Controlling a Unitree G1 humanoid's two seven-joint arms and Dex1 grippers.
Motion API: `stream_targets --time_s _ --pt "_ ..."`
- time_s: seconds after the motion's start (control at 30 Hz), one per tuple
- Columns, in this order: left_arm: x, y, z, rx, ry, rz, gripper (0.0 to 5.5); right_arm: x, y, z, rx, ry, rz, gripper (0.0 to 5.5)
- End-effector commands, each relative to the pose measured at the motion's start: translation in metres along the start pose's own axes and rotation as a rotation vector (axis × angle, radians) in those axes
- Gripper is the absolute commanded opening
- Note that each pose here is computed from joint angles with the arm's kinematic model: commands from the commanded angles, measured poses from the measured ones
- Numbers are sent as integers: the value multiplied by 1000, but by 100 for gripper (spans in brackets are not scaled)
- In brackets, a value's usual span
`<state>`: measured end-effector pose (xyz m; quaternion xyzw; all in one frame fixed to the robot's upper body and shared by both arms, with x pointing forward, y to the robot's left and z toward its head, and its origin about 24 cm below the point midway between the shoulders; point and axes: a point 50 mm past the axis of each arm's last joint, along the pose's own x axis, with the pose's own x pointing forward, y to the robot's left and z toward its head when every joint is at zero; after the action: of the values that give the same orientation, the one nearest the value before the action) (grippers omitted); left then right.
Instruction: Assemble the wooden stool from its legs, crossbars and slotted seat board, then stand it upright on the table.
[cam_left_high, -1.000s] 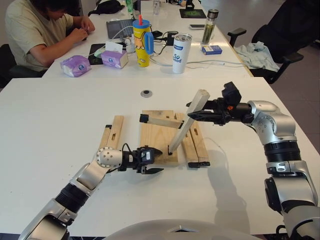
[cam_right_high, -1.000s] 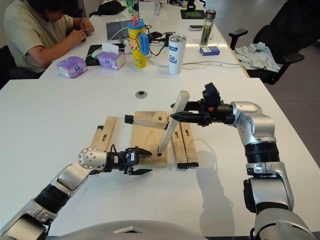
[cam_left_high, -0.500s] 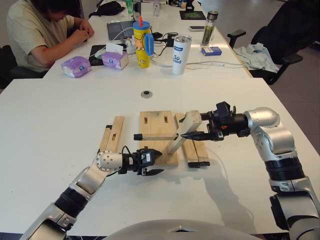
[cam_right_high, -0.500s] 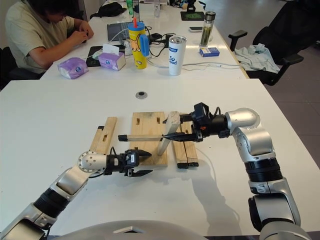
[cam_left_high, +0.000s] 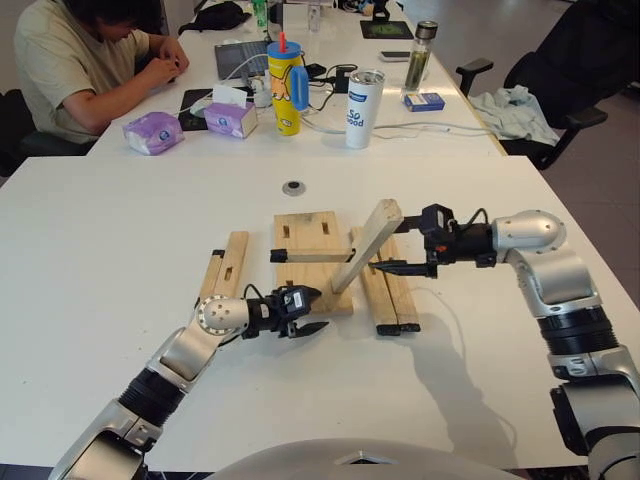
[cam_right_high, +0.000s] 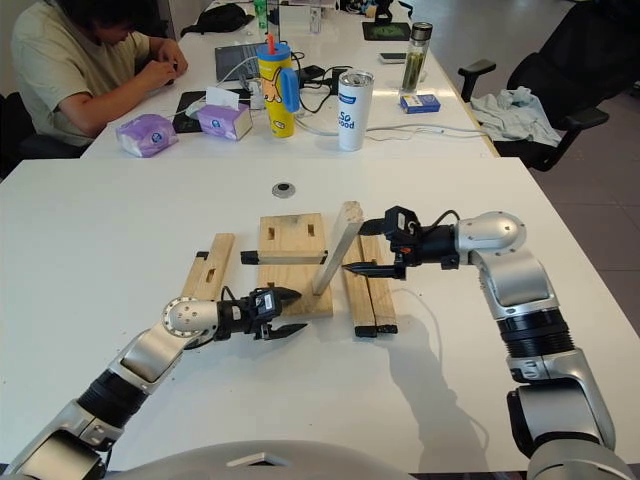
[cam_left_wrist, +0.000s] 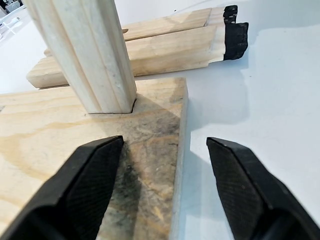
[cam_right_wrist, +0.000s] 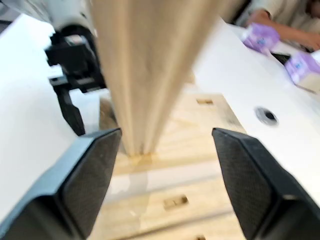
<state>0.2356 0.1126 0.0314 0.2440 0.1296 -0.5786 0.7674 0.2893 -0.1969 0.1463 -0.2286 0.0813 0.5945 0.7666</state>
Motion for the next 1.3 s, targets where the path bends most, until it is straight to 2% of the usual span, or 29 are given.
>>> stream_targets --time_s 0.03,0.1,0.17,0.2,0.27,0.3,0.43,0.6,0.73,1.07,1.3 --pt "-22 -19 -71 -152 344 -26 309 -26 -2 -11 62 98 -159 336" --pt "-22 -18 -69 -143 330 -27 309 -23 7 -15 215 7 -219 336" --pt "-23 -17 -68 -132 319 -33 309 -10 22 -26 388 30 -285 336" --pt "-23 -17 -67 -127 315 -33 309 -4 27 -29 475 -9 -325 336" --pt "-24 -16 -67 -119 312 -35 309 7 33 -37 693 -101 -491 336" --pt "-25 -15 -67 -116 312 -35 309 11 37 -37 734 -128 -529 336" --pt "-25 -18 -67 -130 300 -30 309 38 57 -34 777 -28 -588 336" --pt "-21 -18 -66 -124 296 -37 309 53 69 -36 831 59 -606 336" --pt "-19 -17 -64 -118 288 -35 309 54 73 -45 847 156 -660 336" --pt "-16 -19 -63 -122 278 -34 309 60 81 -39 877 175 -583 336" --pt "-14 -19 -60 -122 270 -28 309 62 86 -37 907 266 -578 336"
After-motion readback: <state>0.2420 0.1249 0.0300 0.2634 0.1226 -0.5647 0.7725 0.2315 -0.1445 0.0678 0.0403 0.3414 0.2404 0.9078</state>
